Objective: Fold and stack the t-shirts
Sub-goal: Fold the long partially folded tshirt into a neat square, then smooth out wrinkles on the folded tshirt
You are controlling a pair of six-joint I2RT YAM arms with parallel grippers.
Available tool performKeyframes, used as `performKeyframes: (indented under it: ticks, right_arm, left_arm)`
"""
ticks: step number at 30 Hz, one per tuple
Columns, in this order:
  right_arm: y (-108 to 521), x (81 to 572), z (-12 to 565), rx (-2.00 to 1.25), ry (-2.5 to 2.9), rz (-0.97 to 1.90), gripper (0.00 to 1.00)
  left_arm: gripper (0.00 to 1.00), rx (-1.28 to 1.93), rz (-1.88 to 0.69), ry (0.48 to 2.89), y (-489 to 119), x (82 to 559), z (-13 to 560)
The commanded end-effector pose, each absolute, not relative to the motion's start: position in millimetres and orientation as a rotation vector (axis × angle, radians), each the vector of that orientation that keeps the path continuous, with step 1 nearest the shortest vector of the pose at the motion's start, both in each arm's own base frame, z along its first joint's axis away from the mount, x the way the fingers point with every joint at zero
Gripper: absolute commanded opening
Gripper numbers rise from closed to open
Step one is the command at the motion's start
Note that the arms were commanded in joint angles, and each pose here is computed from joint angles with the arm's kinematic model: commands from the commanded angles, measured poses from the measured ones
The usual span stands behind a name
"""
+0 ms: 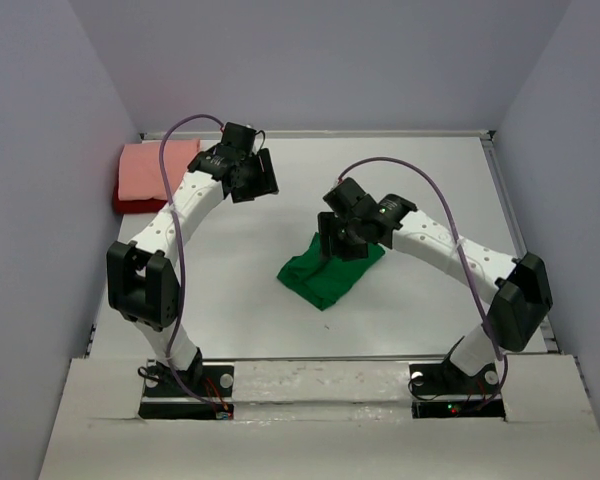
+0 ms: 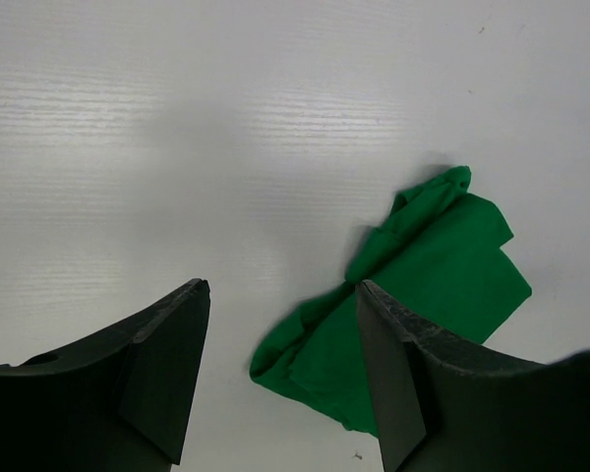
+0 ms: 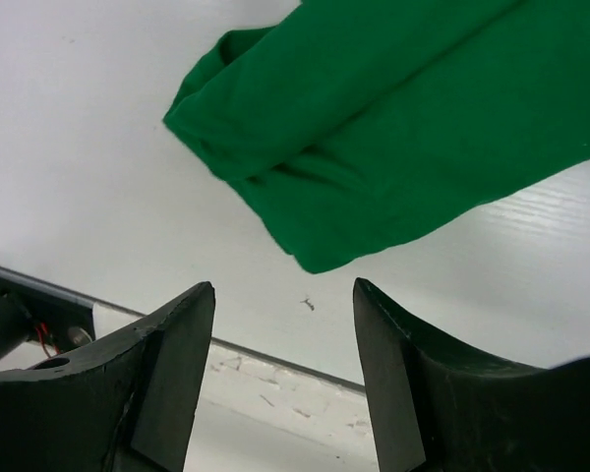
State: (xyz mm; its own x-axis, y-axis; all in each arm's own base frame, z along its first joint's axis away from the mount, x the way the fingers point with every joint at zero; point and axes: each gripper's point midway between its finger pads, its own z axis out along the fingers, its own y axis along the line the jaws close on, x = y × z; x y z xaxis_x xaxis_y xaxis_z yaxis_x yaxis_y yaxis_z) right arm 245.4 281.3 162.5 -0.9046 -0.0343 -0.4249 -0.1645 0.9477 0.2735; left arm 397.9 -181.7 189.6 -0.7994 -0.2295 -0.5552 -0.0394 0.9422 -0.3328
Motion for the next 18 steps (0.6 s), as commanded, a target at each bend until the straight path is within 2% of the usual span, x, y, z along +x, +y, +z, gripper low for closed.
performKeyframes:
  ticks: [1, 6, 10, 18]
  right_arm:
    - [269, 274, 146, -0.067, 2.685, 0.459, 0.64]
    - [263, 305, 128, -0.077, 2.701, 0.446, 0.61]
    - [265, 339, 134, -0.096, 2.673, 0.449, 0.60]
    - [216, 391, 123, -0.064, 2.677, 0.146, 0.60]
  left_arm:
    - [0.71, -0.146, -0.426, 2.428, -179, 393, 208]
    - [0.71, -0.137, -0.444, 2.429, -181, 390, 209]
    - [0.71, -0.134, -0.449, 2.443, -181, 383, 203]
    - [0.70, -0.149, -0.494, 2.469, -194, 353, 192]
